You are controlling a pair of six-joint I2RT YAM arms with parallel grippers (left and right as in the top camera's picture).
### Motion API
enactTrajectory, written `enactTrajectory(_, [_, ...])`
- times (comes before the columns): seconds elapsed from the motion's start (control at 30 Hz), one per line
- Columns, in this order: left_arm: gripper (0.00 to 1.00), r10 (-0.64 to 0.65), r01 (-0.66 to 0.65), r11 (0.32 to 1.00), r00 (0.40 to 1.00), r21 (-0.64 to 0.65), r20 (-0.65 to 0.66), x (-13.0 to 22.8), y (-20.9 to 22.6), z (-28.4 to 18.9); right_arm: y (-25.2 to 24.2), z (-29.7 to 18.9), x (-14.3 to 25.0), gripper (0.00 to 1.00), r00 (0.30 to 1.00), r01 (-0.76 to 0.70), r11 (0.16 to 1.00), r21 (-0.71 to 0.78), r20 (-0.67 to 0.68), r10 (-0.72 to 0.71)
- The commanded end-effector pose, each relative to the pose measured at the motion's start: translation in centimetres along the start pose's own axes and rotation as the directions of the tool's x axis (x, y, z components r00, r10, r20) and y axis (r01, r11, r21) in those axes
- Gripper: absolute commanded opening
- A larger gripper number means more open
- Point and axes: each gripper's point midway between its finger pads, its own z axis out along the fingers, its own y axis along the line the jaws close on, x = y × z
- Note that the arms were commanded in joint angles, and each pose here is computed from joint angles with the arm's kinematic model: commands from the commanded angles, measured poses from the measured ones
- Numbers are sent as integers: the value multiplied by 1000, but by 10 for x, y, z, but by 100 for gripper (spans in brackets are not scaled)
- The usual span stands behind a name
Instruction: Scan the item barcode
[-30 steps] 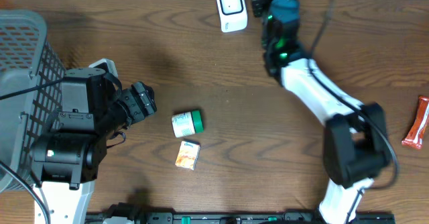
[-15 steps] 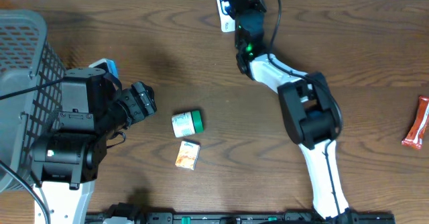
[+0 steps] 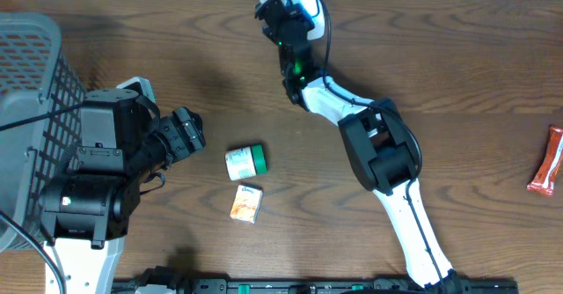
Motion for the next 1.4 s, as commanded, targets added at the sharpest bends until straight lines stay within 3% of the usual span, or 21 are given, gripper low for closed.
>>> enactTrajectory(0.0, [85, 7, -7, 1000, 1000, -5, 17, -5, 0, -3, -1, 1, 1, 1, 999, -41, 999, 23, -12, 42])
enactTrajectory(0.23, [85, 7, -7, 1000, 1000, -5, 17, -5, 0, -3, -59, -20, -62, 1, 996, -42, 985, 167, -65, 53])
enactTrajectory(0.37, [85, 7, -7, 1000, 1000, -5, 17, -5, 0, -3, -102, -47, -90, 1, 979, 44, 989, 142, -205, -14])
enactTrajectory(0.47, [85, 7, -7, 1000, 1000, -5, 17, -5, 0, -3, -147, -76, -84, 1, 928, 124, 984, 127, -365, -70])
enactTrajectory(0.63, [85, 7, -7, 1000, 1000, -5, 17, -5, 0, -3, -256, -143, -20, 1, 746, 140, 951, 276, -661, 82])
enactTrajectory(0.77, [85, 7, -7, 1000, 1000, -5, 17, -5, 0, -3, -343, -207, 63, 1, 495, 193, 902, 385, -832, 249])
enactTrajectory(0.93, [85, 7, -7, 1000, 1000, -5, 17, -5, 0, -3, -419, -274, 159, 1, 279, 218, 777, 591, -801, 530])
enactTrajectory(1.1, [85, 7, -7, 1000, 1000, -5, 17, -5, 0, -3, -428, -304, 235, 1, 155, 64, 733, 677, -732, 663])
enactTrajectory(1.27, [85, 7, -7, 1000, 1000, -5, 17, -5, 0, -3, -424, -331, 289, 1, 116, 57, 686, 726, -687, 717])
enactTrajectory(1.37, [85, 7, -7, 1000, 1000, -5, 17, -5, 0, -3, -414, -331, 299, 1, 96, -1, 682, 732, -678, 729])
